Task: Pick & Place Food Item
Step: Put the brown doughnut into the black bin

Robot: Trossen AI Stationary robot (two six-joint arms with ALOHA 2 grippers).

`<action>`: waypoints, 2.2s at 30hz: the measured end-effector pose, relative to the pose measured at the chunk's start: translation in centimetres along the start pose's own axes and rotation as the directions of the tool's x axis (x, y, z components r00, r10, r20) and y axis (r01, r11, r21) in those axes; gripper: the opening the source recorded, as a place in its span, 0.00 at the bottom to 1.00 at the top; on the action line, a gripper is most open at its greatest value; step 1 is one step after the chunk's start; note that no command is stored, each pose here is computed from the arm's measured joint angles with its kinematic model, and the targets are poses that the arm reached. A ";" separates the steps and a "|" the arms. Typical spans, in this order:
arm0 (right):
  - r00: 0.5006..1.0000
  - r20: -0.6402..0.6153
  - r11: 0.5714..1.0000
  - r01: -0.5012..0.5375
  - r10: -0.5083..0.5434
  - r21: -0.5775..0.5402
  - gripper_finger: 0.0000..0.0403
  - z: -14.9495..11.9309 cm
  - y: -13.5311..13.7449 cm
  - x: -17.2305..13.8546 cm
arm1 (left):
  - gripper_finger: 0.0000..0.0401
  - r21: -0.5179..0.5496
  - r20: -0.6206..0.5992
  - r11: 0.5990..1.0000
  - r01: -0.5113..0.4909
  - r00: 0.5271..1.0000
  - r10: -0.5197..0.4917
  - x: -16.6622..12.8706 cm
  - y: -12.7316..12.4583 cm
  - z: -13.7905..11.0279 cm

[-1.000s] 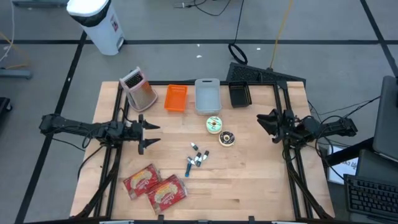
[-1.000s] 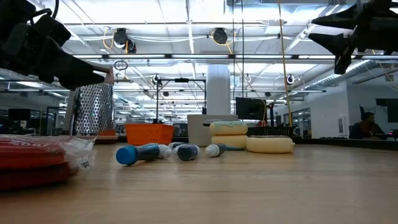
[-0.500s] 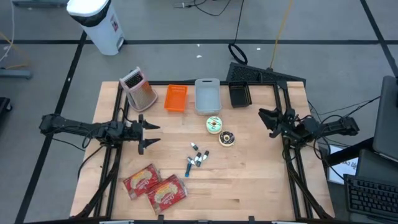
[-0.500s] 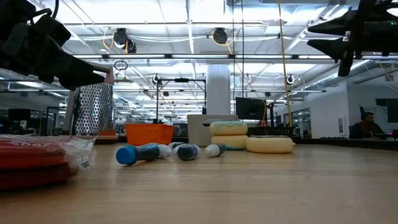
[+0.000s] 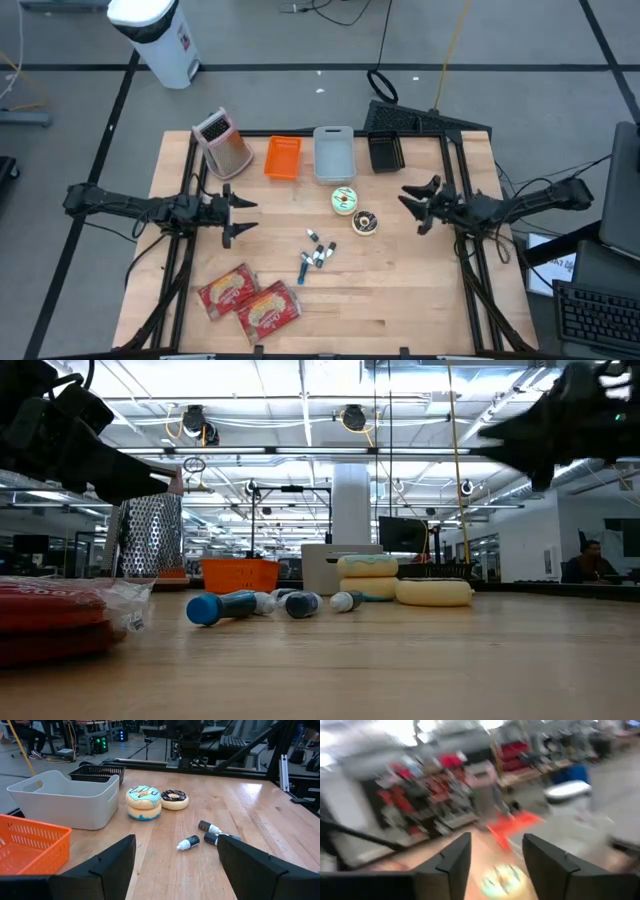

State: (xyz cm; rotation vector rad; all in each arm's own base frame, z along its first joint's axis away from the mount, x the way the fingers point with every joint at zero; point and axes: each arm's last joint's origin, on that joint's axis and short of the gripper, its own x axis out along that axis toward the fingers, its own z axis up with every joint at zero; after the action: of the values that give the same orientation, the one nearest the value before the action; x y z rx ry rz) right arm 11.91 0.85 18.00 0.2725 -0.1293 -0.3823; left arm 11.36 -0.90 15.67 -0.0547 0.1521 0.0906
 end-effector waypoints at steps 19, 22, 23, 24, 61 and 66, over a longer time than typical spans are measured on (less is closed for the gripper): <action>0.691 -0.682 0.968 0.115 -0.239 -0.222 0.63 -0.6 5.3 11.3 | 0.70 0.000 -0.002 1.000 0.001 1.000 -0.001 0.0 0.0 0.0; 0.617 -0.730 0.949 0.096 -0.293 -0.300 0.63 -2.9 4.7 11.9 | 0.70 0.000 0.000 1.000 0.001 1.000 -0.001 0.0 0.0 0.0; 0.596 -0.740 0.942 0.087 -0.311 -0.325 0.63 -3.5 4.5 12.0 | 0.70 0.000 -0.002 1.000 0.001 1.000 -0.001 0.0 0.0 0.0; 0.582 -0.747 0.936 0.076 -0.321 -0.344 0.63 -4.0 4.4 12.1 | 0.70 0.000 -0.002 1.000 0.001 1.000 -0.001 0.0 0.0 0.0; 0.567 -0.820 0.982 -0.101 -0.077 -0.161 0.07 -0.9 0.0 13.7 | 0.70 0.000 0.000 1.000 0.001 1.000 -0.001 0.0 0.0 0.0; 0.741 -0.615 0.908 -0.014 -0.272 -0.418 0.07 3.1 0.0 12.9 | 0.70 0.000 0.000 1.000 0.000 1.000 0.000 0.0 0.0 0.0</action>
State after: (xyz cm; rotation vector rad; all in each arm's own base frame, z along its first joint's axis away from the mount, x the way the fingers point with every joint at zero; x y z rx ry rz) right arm 23.23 -4.83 21.87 -0.0040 0.6824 -0.4240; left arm 11.36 -0.90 15.67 -0.0548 0.1524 0.0901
